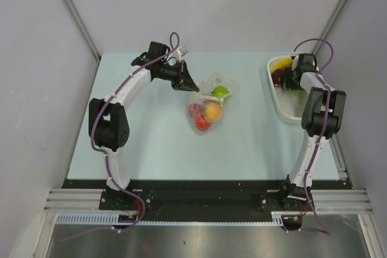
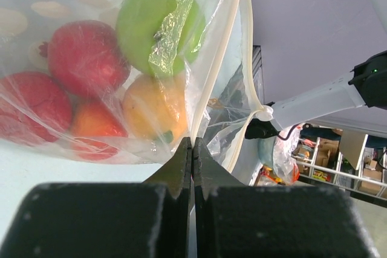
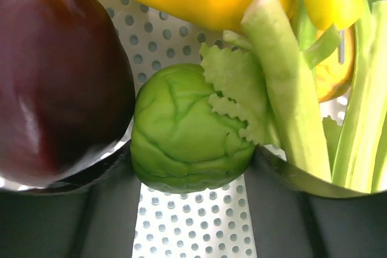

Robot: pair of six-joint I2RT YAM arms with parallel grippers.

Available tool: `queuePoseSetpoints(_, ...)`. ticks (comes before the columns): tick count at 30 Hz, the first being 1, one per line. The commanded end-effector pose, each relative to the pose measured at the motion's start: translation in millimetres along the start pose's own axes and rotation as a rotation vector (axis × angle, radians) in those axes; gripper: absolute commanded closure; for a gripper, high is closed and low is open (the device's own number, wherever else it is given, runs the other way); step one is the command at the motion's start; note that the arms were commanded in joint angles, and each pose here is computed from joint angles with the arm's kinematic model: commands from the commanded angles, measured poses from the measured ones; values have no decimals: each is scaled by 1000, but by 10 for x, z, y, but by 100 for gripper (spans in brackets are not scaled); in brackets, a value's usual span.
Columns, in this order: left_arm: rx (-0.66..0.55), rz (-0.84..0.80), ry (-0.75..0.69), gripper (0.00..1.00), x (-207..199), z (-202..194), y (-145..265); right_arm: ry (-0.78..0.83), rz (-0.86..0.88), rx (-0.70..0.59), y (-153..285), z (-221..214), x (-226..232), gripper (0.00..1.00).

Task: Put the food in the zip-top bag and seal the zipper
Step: Pick up the fake fruit from the bin, then place the fake fruit in the zipper food storage bag.

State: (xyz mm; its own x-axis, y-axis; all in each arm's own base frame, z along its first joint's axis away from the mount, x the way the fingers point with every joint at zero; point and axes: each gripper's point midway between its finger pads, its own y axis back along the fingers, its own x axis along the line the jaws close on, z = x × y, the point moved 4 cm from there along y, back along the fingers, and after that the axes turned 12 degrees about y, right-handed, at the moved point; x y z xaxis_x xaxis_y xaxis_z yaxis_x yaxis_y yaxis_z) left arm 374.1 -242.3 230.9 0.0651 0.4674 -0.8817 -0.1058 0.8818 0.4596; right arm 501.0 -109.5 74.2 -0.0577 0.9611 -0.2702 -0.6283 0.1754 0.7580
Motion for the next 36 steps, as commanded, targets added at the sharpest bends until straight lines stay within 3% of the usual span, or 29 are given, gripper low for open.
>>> queuePoseSetpoints(1,-24,-14,-68,100,-121,76,83,-32,34,-66,301,245,-79,50)
queuePoseSetpoints(9,-24,-22,-95,100,-189,29,135,-29,166,-362,1648,800,54,81)
queuePoseSetpoints(12,-22,-24,-102,100,-197,23,134,31,333,-506,2120,1051,395,89)
queuePoseSetpoints(16,-23,-26,-118,100,-228,15,127,171,677,-598,2650,1193,1396,89)
queuePoseSetpoints(20,-19,-23,-123,100,-230,-5,124,299,841,-588,2843,1117,2151,87)
queuePoseSetpoints(23,-23,-20,-130,100,-239,-6,135,385,929,-567,2870,1020,2608,86)
queuePoseSetpoints(28,-32,-17,-144,100,-275,-28,174,486,973,-474,2730,781,2973,83)
queuePoseSetpoints(31,-34,-14,-144,100,-283,-42,187,533,1038,-448,2741,664,3058,70)
queuePoseSetpoints(32,-35,-14,-145,100,-280,-42,187,546,1051,-450,2744,667,3075,48)
queuePoseSetpoints(33,-34,-17,-145,100,-282,-43,185,553,1064,-427,2761,635,3095,35)
queuePoseSetpoints(35,-34,-17,-146,100,-273,-50,183,559,1063,-402,2773,642,3082,14)
queuePoseSetpoints(36,-34,-16,-147,100,-271,-51,184,547,1048,-395,2839,711,3025,11)
